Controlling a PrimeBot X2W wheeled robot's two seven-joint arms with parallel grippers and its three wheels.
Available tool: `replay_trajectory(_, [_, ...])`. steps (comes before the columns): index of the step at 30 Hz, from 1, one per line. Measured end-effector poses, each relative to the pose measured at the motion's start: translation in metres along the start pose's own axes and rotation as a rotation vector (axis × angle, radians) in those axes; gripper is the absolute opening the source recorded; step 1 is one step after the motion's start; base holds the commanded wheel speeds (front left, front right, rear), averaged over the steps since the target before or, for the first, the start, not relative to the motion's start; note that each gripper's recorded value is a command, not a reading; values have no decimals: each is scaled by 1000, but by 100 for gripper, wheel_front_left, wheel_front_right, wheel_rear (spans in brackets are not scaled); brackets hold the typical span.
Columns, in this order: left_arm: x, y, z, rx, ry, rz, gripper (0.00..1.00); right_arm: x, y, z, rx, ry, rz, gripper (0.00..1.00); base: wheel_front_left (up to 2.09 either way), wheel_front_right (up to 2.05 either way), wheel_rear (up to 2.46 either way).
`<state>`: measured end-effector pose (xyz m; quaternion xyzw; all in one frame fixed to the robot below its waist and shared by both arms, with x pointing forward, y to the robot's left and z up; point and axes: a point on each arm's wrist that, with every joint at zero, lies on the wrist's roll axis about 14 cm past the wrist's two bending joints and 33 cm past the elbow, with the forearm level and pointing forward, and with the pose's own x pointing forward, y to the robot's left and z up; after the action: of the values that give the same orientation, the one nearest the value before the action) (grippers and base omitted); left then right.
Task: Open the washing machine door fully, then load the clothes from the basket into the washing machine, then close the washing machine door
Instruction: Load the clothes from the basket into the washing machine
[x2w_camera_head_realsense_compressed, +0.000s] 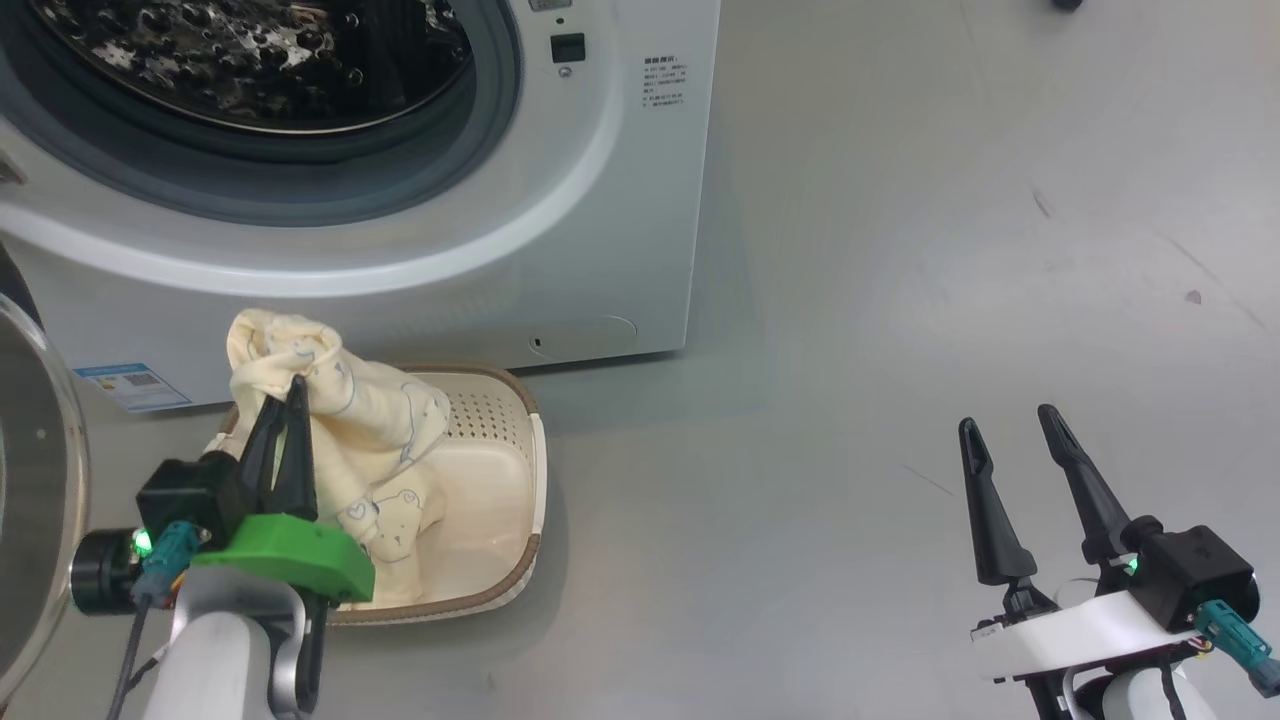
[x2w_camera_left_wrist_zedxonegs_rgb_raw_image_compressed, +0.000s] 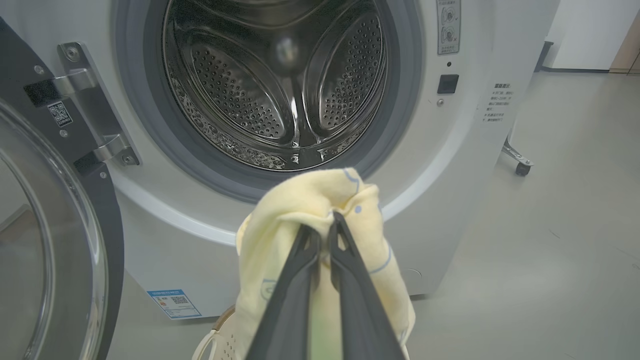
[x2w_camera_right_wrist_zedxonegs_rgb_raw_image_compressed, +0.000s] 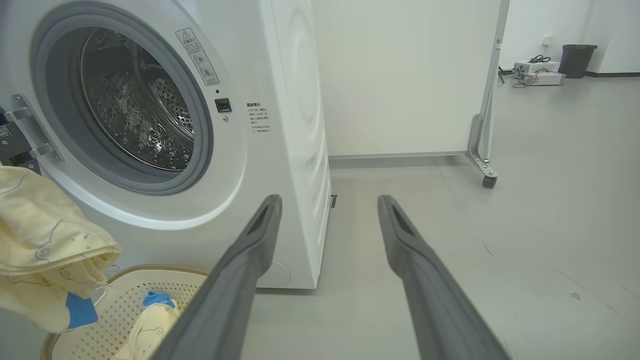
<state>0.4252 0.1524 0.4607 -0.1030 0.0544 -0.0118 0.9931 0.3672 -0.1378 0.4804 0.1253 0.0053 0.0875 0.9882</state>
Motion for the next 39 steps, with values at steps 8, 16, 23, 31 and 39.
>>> replay_trajectory(8, [49, 1, -5, -8, 46, -5, 0, 16, -13, -9, 4, 19, -29, 100, 0, 0, 0])
replay_trajectory(16, [108, -4, -16, -24, 131, -25, 0, 33, -30, -22, 12, 42, -66, 100, 0, 0, 0])
replay_trajectory(23, [158, 9, -25, -15, 217, -7, 0, 48, -44, -35, 21, 63, -97, 100, 0, 0, 0])
replay_trajectory(31, [206, 26, -41, -18, 312, 12, 0, 62, -60, -52, 30, 87, -133, 100, 0, 0, 0])
replay_trajectory(39, [250, 27, -36, -7, 308, 4, 0, 63, -77, -66, 34, 118, -181, 100, 0, 0, 0])
